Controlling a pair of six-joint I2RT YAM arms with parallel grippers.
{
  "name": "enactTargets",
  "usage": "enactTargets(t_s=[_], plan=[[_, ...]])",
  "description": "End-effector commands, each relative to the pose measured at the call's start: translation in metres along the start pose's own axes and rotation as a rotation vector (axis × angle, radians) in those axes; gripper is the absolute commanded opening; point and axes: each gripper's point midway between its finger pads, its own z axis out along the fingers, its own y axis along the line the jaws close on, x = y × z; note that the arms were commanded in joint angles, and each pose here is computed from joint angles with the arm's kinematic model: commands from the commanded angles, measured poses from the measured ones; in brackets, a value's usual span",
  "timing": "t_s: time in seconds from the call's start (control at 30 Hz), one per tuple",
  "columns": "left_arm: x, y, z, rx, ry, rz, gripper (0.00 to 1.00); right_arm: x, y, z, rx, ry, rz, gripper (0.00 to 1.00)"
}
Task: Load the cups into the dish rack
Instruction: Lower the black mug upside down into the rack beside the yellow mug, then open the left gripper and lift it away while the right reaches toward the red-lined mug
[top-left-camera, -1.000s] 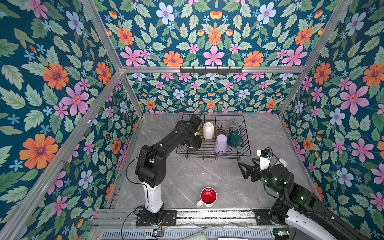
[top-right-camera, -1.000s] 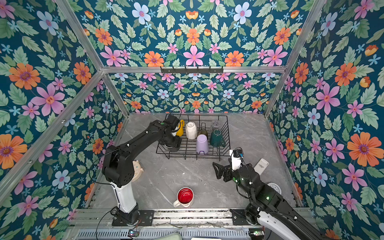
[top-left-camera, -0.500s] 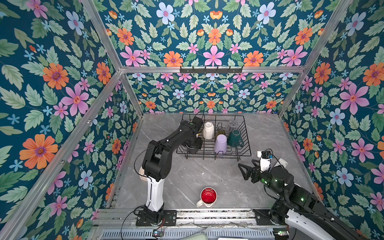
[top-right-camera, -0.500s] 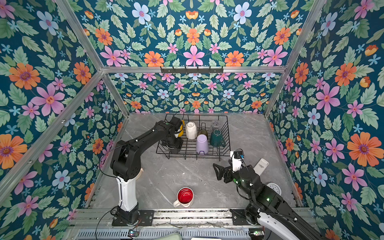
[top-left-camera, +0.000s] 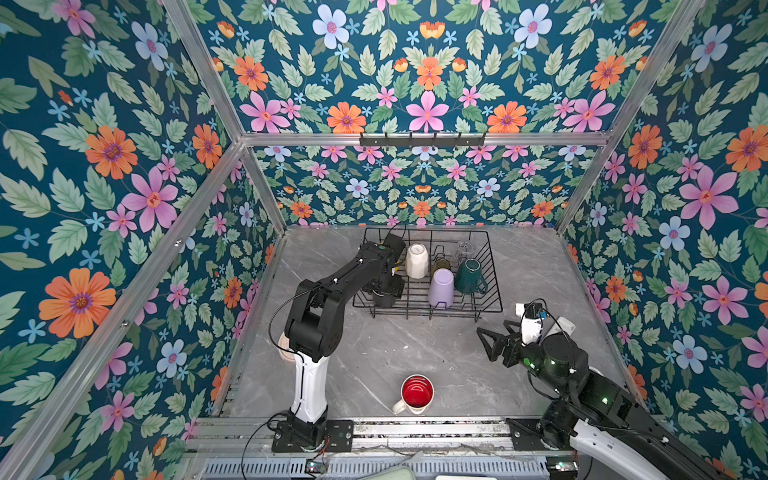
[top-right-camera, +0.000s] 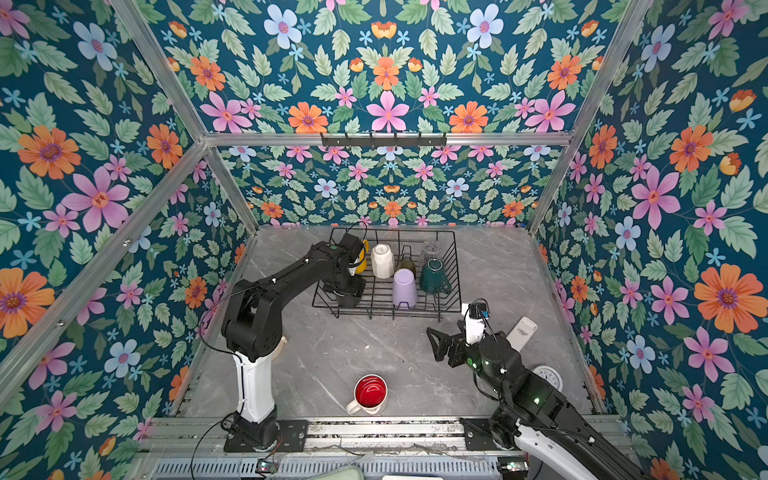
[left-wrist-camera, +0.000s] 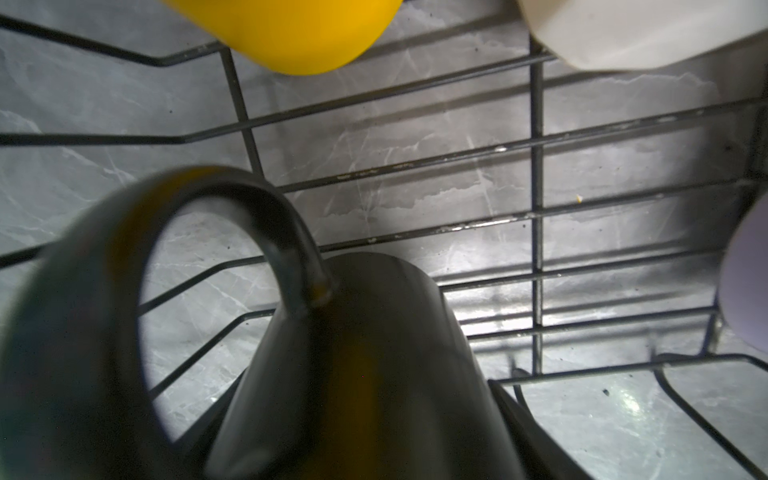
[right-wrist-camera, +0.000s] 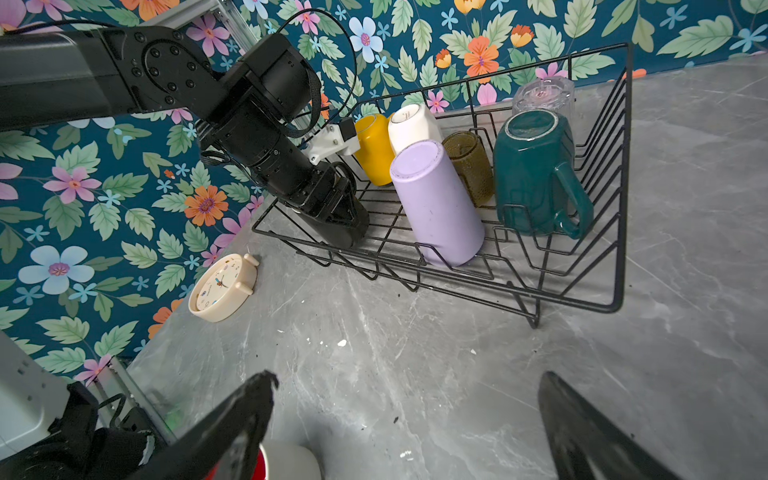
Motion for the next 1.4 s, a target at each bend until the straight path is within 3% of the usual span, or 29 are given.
enactTargets(t_s=[0.0,0.23,0.43,1.1,1.37], plan=[[-0.001,0.003,0.008,-0.019,0.000,-0.001,0.83,-0.001,0.001,-0.001,-0.007,-0.003,0.006,0.99],[0.001,0.004,0.005,-0.015,-0.007,-0.004,0.99,-0.001,0.001,-0.002,-0.008,-0.004,0.008,0.99],[-0.001,0.002,-0.003,0.000,-0.027,-0.010,1.00,0.001,0.001,-0.002,-0.005,0.003,0.011,0.99],[-0.039,0.000,-0.056,0.042,-0.253,-0.048,1.00,0.009,-0.002,0.002,0.011,0.045,0.018,0.98],[-0.055,0.020,-0.113,-0.007,-0.479,-0.088,1.00,0.014,-0.005,0.011,0.057,0.109,0.013,0.97]])
